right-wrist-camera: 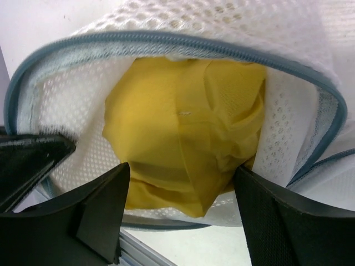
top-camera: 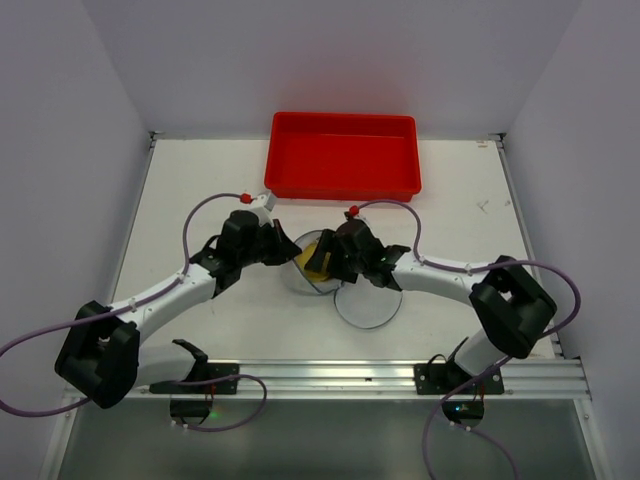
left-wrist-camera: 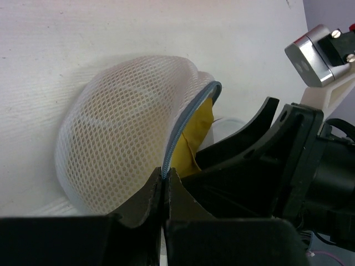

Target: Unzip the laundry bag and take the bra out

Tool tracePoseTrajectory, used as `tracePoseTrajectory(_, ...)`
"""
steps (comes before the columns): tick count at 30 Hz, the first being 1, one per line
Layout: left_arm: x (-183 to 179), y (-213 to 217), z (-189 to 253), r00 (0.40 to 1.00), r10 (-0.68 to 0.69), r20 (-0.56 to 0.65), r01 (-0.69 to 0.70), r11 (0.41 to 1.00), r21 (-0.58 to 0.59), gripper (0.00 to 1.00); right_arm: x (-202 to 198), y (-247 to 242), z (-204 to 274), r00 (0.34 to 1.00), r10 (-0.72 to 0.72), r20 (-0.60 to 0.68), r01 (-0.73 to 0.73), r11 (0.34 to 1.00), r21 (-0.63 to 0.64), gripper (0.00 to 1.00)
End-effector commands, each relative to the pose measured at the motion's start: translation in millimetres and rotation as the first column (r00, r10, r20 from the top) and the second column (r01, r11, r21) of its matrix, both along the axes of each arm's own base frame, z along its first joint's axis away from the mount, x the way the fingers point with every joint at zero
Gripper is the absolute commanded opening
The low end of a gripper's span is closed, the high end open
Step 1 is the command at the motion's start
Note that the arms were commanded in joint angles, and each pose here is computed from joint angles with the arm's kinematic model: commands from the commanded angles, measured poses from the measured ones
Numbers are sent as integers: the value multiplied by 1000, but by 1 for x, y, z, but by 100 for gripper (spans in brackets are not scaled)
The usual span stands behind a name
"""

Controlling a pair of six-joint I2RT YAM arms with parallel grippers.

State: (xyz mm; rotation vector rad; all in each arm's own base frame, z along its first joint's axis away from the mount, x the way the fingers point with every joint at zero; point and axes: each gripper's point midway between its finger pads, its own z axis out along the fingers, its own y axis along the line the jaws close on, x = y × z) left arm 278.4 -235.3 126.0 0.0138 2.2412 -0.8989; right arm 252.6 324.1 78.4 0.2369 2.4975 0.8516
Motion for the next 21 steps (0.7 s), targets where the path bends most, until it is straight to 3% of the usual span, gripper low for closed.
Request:
tracePoseTrajectory(1, -3, -2, 3, 999, -25, 29, 25, 1000, -14, 0, 20, 10, 6, 999, -26, 42, 23, 998, 58, 73)
tracePoseTrajectory(2, -4, -1, 2, 999, -24, 27, 24, 1000, -12, 0, 23, 14, 9, 998, -11, 66, 7, 998, 65, 63)
tracePoseTrajectory(4, -4, 0, -1, 999, -21, 26, 21, 1000, -6, 0, 27, 23, 17, 996, 14, 92, -22, 996, 90, 55)
tracePoseTrajectory(5, -4, 0, -1, 999, -21, 26, 21, 1000, -4, 0, 28, 25, 19, 993, 33, 110, -44, 995, 95, 40)
tracePoseTrajectory(7, -4, 0, -1, 999, -21, 27, 21, 1000, -4, 0, 29, 27, 25, 989, 43, 139, -59, 992, 111, 24)
tracePoseTrajectory(8, -4, 1, 0, 1000, -16, 25, 16, 1000, -6, 0, 28, 26, 26, 986, 56, 154, -73, 991, 109, 10)
tracePoseTrajectory(9, -3, 1, 1, 1000, -8, 27, 8, 1000, -5, 0, 24, 22, 25, 984, 63, 164, -81, 991, 104, 3)
tracePoseTrajectory(15, 4, 22, -6, 997, 81, -20, -79, 995, 65, 0, 0, 5, 63, 942, 168, 290, -211, 970, 122, 0)
tracePoseTrajectory(21, 13, 47, -12, 987, 149, -59, -144, 987, 75, 0, -44, 1, 132, 830, 357, 428, -452, 881, 142, 0)
